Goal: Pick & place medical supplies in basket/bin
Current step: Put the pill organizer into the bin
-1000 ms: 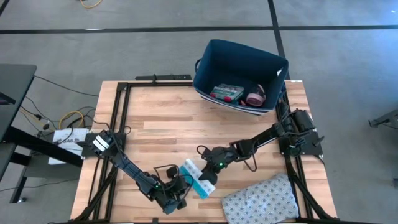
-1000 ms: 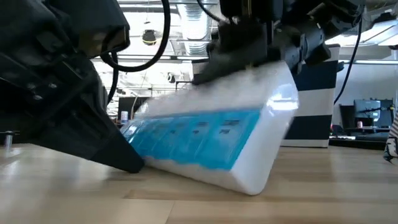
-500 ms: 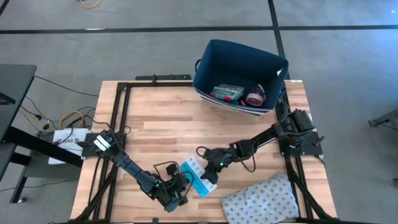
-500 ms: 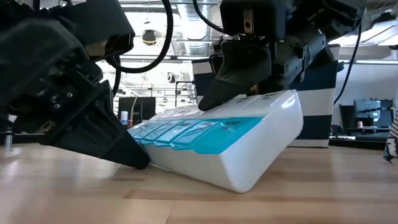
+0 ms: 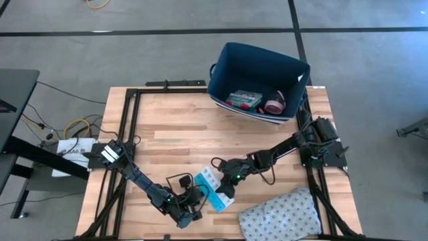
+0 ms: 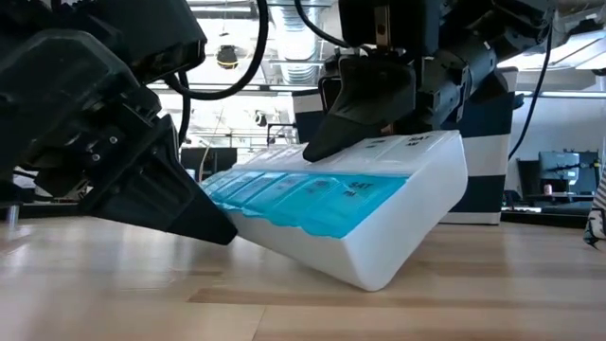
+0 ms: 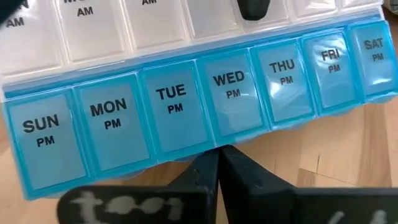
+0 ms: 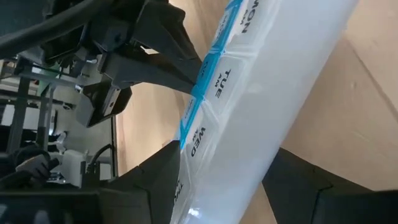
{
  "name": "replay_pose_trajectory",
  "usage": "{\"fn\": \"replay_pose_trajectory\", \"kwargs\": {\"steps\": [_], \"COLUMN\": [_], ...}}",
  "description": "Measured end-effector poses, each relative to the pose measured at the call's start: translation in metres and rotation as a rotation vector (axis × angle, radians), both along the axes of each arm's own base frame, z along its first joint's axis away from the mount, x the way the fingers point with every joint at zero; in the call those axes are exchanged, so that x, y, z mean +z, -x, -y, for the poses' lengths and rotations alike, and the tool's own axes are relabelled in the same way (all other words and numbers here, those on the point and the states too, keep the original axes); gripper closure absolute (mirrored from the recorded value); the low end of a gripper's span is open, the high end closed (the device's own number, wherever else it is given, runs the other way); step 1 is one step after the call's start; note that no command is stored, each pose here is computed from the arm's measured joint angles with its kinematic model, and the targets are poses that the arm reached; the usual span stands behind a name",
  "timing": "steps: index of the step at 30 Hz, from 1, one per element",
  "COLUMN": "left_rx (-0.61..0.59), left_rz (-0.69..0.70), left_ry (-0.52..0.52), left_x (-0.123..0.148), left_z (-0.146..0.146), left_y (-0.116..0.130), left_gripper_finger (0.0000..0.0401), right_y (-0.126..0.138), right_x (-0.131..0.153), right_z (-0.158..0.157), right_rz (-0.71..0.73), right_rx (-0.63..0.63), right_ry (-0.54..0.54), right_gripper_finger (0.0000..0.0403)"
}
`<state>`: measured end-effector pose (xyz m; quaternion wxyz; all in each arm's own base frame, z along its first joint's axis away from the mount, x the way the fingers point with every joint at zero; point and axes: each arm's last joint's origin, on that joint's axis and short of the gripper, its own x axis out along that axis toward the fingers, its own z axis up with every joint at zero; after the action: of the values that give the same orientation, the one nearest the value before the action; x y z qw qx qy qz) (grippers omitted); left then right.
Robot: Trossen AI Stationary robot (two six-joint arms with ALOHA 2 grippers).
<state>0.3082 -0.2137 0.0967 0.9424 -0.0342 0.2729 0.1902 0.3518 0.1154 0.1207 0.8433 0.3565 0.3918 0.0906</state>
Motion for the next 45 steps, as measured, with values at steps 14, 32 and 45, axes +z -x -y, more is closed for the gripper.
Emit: {"fn": "replay_pose_trajectory", "kwargs": {"steps": [14,32,45], "left_rx": [-0.038,0.045,0.080], "left_rz": [0.040,0.128,0.182], "left_ry": [-0.015,-0.244,-0.468], "left_x": [0.017,0.103,0.180], "left_z": [0.015,0.002,-0.007], "left_y": [0.007,0.019,0.023], "left_gripper_finger": [0.0401,0.0401,0.0401], "right_y": [-0.004,0.012,0.058], "right_x": [0.009,0.101,0.187], "right_z": [0.008,0.048,0.108], "right_rz": [0.066,0.338,0.596], "right_rx": [0.052,0.033,-0.120], "right_ry": [-0.020,0.068,0.211], "right_gripper_finger": [0.0237,0.0253,0.0256]}}
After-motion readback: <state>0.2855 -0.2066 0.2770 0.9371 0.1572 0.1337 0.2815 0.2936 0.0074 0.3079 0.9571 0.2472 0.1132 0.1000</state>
